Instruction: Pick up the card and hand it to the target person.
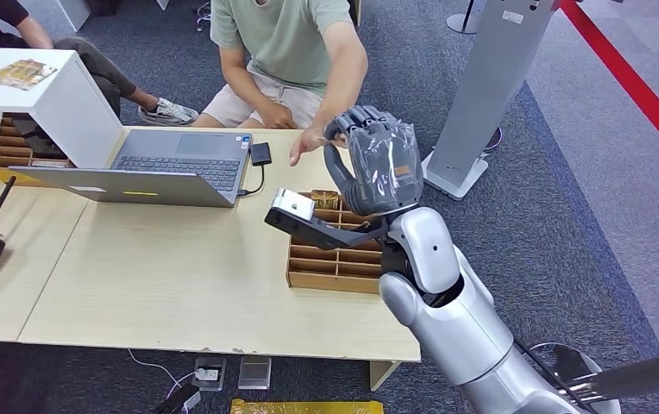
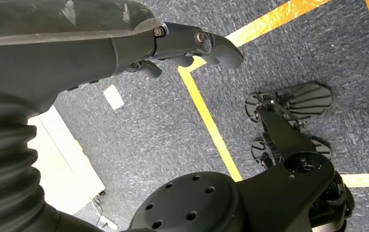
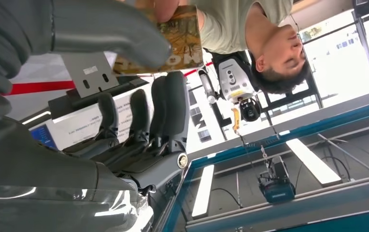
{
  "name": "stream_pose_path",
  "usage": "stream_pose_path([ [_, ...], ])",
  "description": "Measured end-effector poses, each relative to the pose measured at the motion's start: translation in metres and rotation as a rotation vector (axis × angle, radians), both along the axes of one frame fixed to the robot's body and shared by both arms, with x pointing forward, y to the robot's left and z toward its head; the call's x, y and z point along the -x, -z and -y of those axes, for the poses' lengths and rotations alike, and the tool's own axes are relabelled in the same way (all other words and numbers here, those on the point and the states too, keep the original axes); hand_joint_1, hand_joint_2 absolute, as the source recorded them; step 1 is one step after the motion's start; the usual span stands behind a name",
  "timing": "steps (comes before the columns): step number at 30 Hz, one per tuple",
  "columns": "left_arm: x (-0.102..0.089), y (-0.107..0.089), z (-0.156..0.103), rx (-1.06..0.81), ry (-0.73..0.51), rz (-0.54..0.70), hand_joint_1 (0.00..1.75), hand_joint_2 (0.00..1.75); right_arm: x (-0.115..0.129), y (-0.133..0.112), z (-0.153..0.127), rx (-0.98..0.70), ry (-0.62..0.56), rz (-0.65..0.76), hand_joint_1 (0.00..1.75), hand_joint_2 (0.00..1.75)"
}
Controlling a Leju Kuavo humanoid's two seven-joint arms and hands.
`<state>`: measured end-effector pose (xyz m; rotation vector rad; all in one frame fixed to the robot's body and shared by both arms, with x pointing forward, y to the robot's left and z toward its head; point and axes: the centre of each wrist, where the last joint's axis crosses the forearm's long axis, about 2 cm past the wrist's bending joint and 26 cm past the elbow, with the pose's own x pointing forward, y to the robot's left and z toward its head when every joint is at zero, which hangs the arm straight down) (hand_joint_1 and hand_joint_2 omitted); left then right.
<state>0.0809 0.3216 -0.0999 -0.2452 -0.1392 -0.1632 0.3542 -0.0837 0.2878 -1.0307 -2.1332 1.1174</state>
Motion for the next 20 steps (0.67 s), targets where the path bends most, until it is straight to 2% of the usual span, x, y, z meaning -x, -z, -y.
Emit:
stream_pose_path([
  [1, 0.000, 0.000, 0.000, 0.001, 0.000, 0.001, 0.00, 1.75, 0.000, 0.000, 0.000, 0.000, -0.001, -0.002, 0.00, 1.75],
  [12, 0.000, 0.000, -0.001, -0.003, -0.007, 0.004, 0.00, 1.75, 0.001, 0.006, -0.005, -0.044, -0.061, -0.141, 0.00, 1.75],
  [20, 0.000, 0.000, -0.001, -0.023, -0.053, -0.002, 0.00, 1.75, 0.018, 0.034, -0.004, -0.108, -0.119, -0.417, 0.00, 1.75],
])
